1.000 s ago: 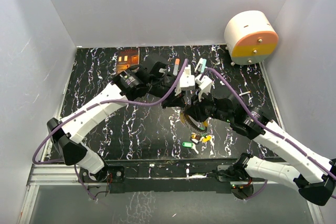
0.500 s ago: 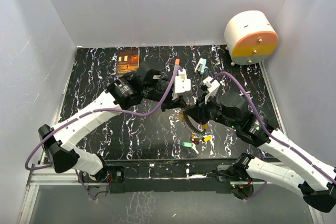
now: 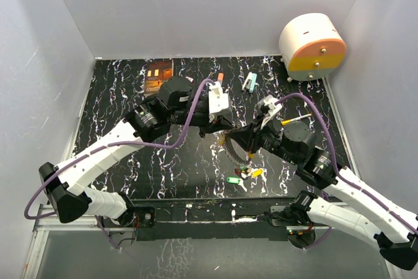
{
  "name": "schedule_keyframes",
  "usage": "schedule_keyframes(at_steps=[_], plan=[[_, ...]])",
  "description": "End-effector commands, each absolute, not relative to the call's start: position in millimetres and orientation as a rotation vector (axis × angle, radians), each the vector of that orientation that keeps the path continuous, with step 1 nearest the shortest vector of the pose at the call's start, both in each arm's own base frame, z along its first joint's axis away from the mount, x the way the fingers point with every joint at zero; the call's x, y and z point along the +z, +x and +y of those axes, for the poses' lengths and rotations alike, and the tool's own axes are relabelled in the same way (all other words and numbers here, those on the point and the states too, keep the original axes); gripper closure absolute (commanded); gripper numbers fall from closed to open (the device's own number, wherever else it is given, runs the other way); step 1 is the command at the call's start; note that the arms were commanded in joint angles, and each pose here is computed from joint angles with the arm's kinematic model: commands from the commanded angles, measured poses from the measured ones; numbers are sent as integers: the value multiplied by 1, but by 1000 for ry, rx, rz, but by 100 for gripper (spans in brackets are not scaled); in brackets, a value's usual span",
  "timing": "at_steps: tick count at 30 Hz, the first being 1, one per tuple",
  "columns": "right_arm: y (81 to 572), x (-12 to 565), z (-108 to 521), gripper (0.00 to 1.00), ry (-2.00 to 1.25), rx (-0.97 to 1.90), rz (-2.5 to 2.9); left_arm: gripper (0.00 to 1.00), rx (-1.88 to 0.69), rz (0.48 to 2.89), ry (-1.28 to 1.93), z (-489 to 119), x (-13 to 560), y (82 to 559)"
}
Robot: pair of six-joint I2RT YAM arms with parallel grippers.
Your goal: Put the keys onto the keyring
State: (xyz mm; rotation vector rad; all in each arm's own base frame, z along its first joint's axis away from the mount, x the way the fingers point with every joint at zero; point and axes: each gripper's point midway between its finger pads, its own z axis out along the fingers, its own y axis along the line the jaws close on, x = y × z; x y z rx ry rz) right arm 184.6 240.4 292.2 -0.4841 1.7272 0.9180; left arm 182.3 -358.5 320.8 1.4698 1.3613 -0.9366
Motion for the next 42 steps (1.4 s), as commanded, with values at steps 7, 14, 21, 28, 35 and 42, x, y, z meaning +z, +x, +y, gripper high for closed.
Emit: schedule_keyframes(at_steps=[7,14,21,28,35,42], plan=[[186,349,249,92,-393,1049,1505,100,-1051,1204,1390,-364,351,166],[181,360,251,92,-375,1113,1443,100,-1101,1092,1363,-365,362,157],[178,361,252,92,-350,1163,1421,100,-1163,966,1333,-364,377,143],[171,370,255,92,-337,1234,1375,100,-1205,879,1294,-357,379,130],[172,375,253,92,-335,1221,1387,100,-1134,907,1346,-353,367,134],[178,361,247,92,-361,1115,1476,45,-951,1023,1432,-337,361,148]])
